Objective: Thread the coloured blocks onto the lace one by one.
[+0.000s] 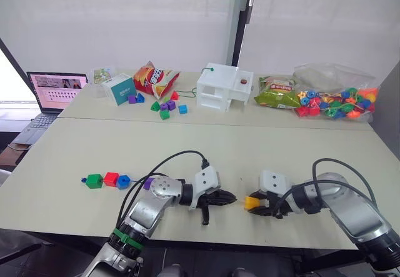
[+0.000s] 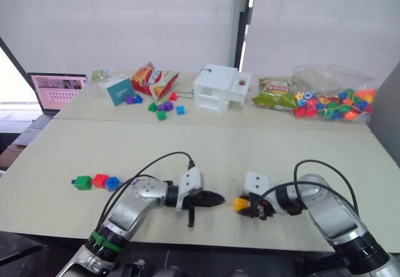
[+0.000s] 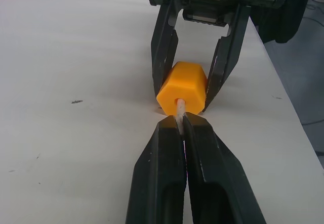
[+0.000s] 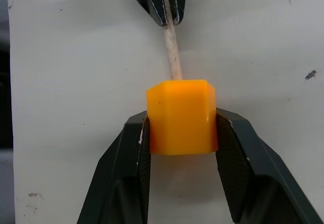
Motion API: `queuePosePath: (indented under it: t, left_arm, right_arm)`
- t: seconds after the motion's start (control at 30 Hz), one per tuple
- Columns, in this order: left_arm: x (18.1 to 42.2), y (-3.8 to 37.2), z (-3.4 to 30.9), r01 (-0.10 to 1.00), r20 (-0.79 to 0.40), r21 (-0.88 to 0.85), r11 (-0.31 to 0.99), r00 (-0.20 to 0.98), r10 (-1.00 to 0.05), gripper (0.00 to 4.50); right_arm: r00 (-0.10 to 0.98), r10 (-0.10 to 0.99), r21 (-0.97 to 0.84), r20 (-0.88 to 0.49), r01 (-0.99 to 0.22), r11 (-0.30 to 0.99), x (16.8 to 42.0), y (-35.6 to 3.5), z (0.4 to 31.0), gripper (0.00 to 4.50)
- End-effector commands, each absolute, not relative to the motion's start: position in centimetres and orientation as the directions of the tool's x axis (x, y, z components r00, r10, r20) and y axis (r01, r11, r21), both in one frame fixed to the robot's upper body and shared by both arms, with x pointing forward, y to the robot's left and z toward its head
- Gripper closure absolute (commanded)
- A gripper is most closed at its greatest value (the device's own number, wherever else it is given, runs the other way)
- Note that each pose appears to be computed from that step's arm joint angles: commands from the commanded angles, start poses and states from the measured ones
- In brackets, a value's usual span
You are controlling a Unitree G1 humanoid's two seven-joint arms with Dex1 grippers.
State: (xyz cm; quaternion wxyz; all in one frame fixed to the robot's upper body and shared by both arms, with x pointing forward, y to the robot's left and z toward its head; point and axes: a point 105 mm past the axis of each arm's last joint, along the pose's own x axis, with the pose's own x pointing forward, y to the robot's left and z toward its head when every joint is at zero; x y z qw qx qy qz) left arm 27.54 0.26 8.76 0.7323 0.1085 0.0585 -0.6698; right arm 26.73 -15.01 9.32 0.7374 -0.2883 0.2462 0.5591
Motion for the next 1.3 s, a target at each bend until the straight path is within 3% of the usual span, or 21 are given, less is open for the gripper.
queuePosePath:
  t: [0.03, 0.63, 1.07, 1.3]
  left_arm:
    - [26.3, 0.1, 9.1, 0.997, -0.180, 0.077, 0.032, 0.045, -0.983, 4.50]
    - [25.9, 0.7, 7.6, 0.996, -0.247, 0.087, 0.021, 0.042, -0.968, 4.50]
    - [26.0, -2.1, 9.0, 0.993, -0.199, 0.120, -0.020, 0.005, -0.980, 4.50]
    - [25.6, -2.7, 8.2, 0.991, -0.242, 0.119, -0.054, -0.023, -0.970, 4.50]
  right_arm:
    - [0.220, 0.711, -0.116, -0.667, -0.974, 0.193, 25.8, -13.9, 9.5, 3.22]
    - [0.206, 0.693, -0.126, -0.691, -0.978, 0.164, 25.5, -13.6, 10.3, 3.22]
    - [0.213, 0.694, -0.150, -0.688, -0.977, 0.151, 25.8, -13.2, 10.3, 3.22]
    - [0.217, 0.698, -0.156, -0.683, -0.976, 0.151, 26.0, -13.0, 10.4, 3.22]
